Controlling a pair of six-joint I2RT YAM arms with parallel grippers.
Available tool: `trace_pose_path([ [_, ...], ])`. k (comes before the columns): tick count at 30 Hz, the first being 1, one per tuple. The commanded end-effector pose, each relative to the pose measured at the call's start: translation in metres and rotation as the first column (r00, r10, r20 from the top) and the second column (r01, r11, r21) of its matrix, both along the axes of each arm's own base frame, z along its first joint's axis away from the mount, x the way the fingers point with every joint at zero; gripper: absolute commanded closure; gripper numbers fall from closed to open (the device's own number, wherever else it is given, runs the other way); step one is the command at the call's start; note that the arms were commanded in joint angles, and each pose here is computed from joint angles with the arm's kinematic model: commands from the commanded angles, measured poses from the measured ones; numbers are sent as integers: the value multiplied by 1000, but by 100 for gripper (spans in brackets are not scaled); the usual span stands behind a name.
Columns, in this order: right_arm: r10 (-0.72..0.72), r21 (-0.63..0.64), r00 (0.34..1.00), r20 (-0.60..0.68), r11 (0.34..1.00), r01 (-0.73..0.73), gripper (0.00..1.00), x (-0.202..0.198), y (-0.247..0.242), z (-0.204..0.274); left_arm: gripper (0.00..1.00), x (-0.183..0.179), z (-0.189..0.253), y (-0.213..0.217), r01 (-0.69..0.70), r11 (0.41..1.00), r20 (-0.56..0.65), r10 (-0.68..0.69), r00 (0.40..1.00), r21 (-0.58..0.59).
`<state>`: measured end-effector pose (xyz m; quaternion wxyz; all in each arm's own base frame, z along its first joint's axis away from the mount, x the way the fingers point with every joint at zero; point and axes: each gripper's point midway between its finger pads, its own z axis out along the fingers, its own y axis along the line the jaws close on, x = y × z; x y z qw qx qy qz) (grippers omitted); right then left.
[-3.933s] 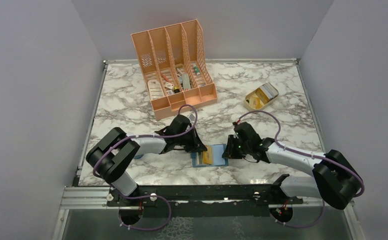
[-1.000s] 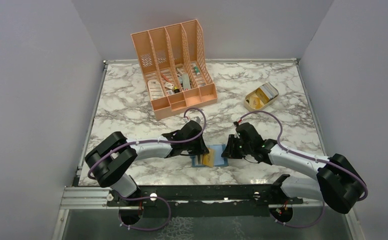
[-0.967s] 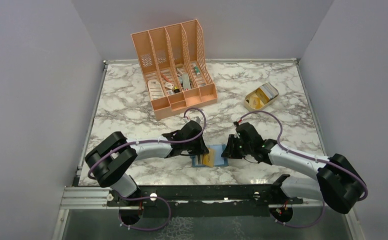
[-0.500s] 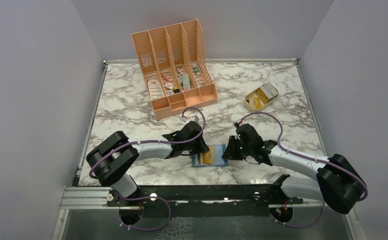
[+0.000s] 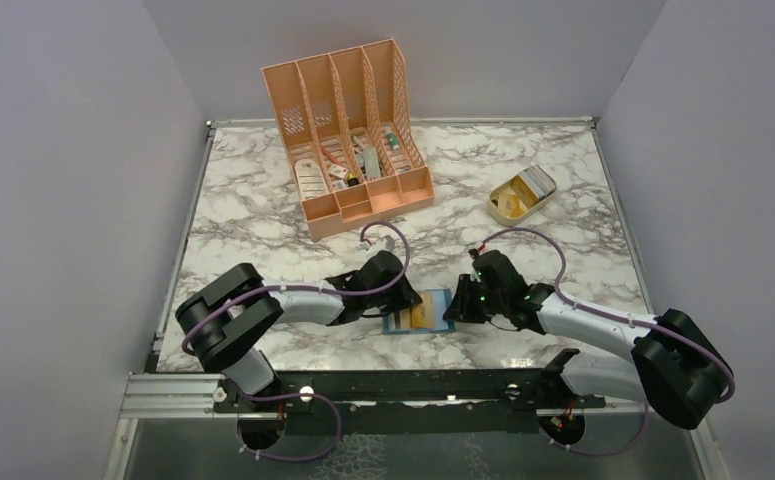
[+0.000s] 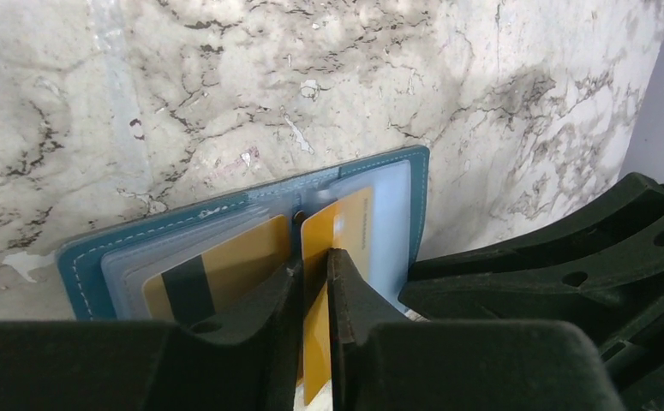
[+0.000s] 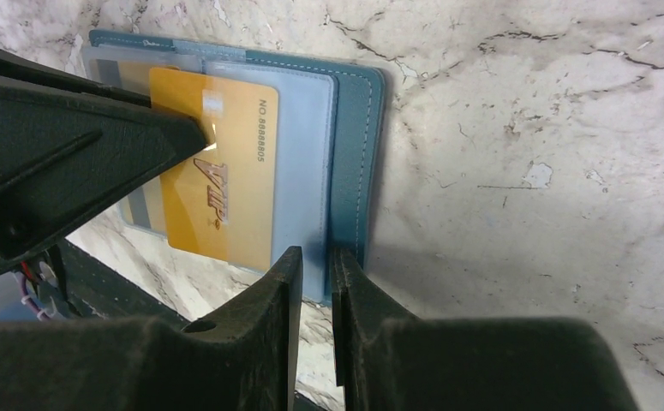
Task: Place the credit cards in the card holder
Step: Insert the credit card into the card holder.
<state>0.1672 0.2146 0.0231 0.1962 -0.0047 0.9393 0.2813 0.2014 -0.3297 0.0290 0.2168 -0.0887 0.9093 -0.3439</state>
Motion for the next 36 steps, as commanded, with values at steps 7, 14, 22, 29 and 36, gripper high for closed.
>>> trace_pose_path([
  [7, 1, 16, 999, 33, 1000, -2, 81, 4, 3, 19, 52, 3, 3, 31, -43, 985, 70, 31, 997, 164],
  [14, -4, -18, 996, 92, 1000, 6, 82, 14, -2, 36, 47, 5, 16, 34, -34, 985, 103, 17, 995, 167],
  [22, 35, 22, 995, 91, 999, -38, 81, 24, 18, 31, 46, 0, 25, 23, 10, 992, 91, -21, 996, 129],
  [29, 80, 81, 997, 8, 993, -80, 76, 14, 33, 10, 47, 3, 17, 16, 2, 991, 78, -13, 997, 135],
  [36, 93, 213, 995, -28, 973, -85, 79, -8, 41, 13, 47, 4, 13, 4, 24, 988, 83, -37, 996, 153],
])
